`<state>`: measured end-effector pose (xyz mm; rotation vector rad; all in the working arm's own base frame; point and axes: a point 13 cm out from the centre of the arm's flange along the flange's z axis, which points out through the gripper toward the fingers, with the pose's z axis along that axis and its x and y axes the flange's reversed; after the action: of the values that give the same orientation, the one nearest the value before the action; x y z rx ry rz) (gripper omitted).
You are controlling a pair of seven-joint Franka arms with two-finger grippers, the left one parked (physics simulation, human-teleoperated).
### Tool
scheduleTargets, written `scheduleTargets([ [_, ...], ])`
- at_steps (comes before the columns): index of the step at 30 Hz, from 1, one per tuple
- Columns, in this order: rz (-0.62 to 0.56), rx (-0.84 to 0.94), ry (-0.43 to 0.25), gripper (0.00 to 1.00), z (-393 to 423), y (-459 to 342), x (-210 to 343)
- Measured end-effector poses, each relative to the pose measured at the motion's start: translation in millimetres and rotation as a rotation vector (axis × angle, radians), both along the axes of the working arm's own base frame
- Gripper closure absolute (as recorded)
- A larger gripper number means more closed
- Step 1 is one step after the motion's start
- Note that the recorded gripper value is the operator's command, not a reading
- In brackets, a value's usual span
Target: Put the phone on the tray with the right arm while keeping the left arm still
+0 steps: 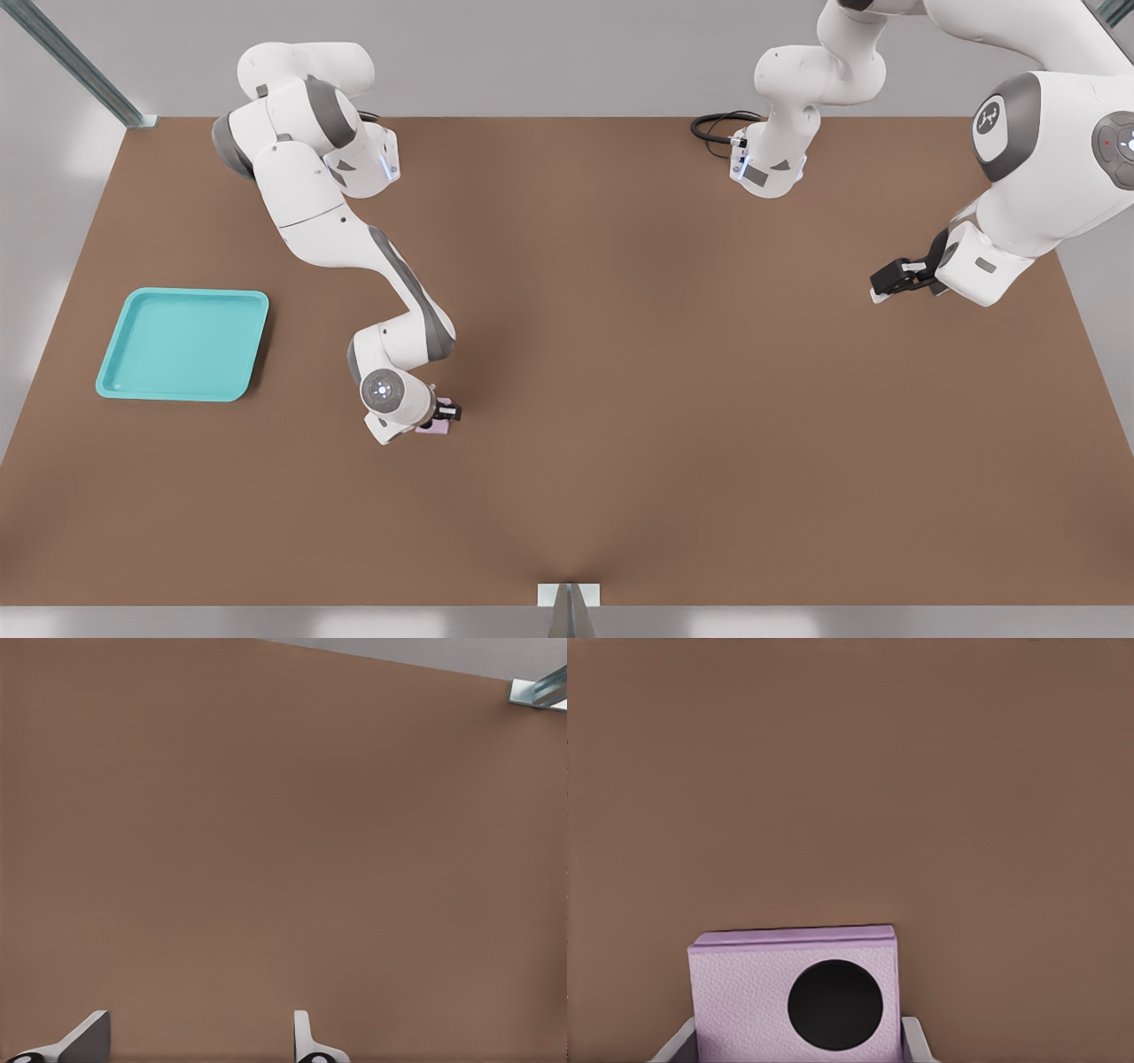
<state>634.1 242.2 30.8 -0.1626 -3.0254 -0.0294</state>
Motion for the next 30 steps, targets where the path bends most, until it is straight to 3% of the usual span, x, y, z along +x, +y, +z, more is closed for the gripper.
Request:
scheduleTargets([
  [9, -0.051, -0.009, -0.043, 0.26, 63.4, -53.8, 16.9],
  [17, -0.181, -0.031, 0.008, 0.27, 84.3, -221.7, -14.8],
  [24, -0.264, -0.093, -0.002, 0.27, 126.4, -390.3, -71.7],
  [30, -0.225, -0.128, 0.025, 0.26, 129.6, -467.6, -114.1],
])
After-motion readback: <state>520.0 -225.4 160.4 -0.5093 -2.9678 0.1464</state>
